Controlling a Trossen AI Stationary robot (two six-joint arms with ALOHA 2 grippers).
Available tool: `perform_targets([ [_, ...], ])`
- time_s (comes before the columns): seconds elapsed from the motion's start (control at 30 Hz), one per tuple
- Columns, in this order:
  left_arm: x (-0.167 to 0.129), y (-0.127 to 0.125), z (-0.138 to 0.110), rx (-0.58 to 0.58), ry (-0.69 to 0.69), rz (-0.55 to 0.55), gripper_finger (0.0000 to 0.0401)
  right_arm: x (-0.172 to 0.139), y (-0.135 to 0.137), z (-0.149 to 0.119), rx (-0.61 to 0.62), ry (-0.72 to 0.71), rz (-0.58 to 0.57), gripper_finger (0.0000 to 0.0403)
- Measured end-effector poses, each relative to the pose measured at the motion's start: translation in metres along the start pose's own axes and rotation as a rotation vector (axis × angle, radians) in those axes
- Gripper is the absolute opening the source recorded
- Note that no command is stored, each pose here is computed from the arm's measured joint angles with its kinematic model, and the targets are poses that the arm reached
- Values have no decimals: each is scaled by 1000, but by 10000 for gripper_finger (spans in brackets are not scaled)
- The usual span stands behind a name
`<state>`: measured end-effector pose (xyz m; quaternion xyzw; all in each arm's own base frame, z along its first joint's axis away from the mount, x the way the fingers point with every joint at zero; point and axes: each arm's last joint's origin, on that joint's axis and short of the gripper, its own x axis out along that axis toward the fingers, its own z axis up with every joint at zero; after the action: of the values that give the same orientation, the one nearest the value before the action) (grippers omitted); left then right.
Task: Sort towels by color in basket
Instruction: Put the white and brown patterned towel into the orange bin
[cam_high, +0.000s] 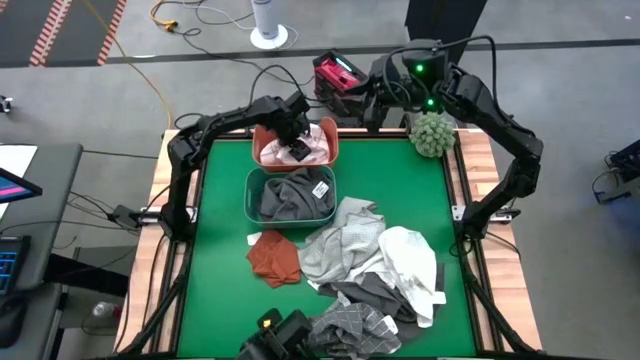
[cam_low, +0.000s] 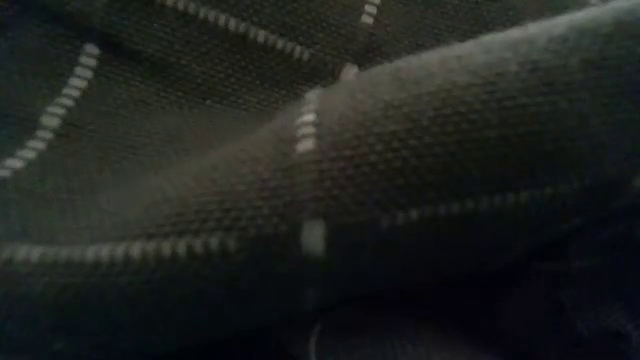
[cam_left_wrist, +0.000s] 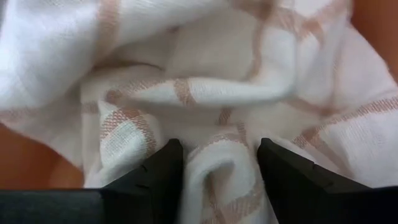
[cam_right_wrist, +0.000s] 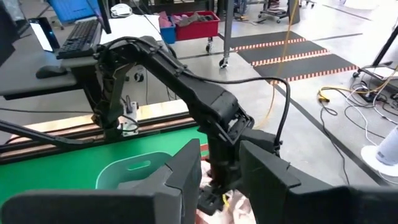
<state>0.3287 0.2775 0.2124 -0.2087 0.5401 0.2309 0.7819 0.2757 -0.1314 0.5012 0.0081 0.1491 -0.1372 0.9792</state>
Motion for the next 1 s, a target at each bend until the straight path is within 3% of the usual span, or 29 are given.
perform_targets([
  [0.2, -1, -1, 0, 35, -7, 1, 196, 0, 0, 0, 0, 0, 0, 140],
  [0.4, -59, -6, 10, 106, -116, 29, 196, 0, 0, 0, 0, 0, 0, 140],
  [0.63, -105, -10, 0, 384, -132, 65, 196, 0, 0, 0, 0, 1, 0, 140],
  [0.77, -79, -5, -11, 425, -12, 18, 196, 0, 0, 0, -1, 0, 0, 140],
  [1.0, -3, 0, -20, 201, 45, -32, 196, 1, 5, 0, -2, 1, 16, 140],
])
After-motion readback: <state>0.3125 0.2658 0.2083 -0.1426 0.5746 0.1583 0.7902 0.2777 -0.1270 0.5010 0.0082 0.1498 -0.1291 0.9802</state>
